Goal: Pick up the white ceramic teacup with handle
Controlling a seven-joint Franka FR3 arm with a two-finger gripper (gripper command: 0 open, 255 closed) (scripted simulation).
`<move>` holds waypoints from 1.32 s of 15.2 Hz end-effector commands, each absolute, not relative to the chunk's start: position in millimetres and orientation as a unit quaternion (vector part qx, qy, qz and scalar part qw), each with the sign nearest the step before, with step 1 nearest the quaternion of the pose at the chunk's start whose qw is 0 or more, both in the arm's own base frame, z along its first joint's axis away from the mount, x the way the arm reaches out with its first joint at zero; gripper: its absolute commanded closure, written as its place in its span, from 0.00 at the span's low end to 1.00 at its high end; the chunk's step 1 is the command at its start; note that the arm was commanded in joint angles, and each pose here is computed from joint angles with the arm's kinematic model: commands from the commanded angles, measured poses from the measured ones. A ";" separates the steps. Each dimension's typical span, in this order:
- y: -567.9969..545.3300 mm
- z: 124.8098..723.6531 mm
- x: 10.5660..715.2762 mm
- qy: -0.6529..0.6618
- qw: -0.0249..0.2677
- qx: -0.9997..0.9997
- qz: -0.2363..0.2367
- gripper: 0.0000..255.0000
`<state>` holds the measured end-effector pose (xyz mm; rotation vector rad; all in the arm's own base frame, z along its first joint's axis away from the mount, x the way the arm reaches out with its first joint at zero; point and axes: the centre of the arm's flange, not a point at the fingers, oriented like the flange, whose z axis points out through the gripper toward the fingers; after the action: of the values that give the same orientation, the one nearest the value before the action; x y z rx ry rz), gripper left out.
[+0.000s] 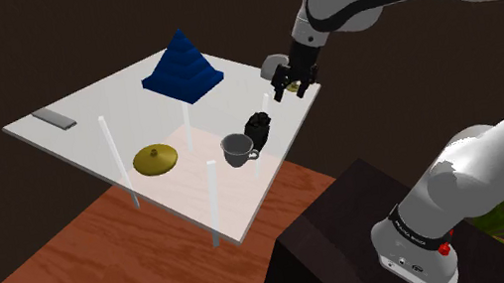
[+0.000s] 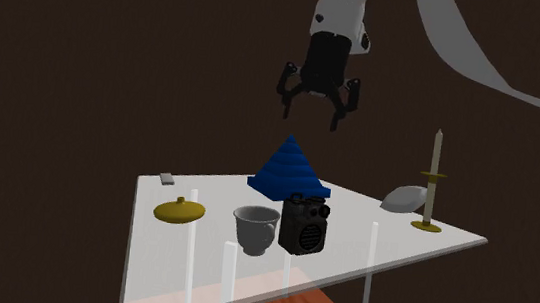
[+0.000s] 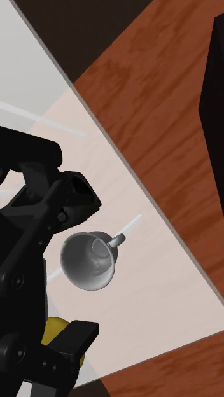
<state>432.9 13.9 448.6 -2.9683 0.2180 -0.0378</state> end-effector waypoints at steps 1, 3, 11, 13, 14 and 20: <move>17.5 423.6 444.4 0.084 0.086 -0.993 -0.011 0.00; 19.9 401.0 458.1 0.094 0.090 -0.991 -0.009 0.00; 28.6 310.1 512.5 0.136 0.106 -0.985 0.000 0.00; 30.6 287.2 525.9 0.146 0.110 -0.983 0.002 0.00; 31.5 275.7 532.6 0.151 0.112 -0.982 0.003 0.00; 35.2 220.1 558.5 0.171 0.120 -0.978 0.008 0.00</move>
<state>555.9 35.3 226.5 -2.8588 0.4953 0.0229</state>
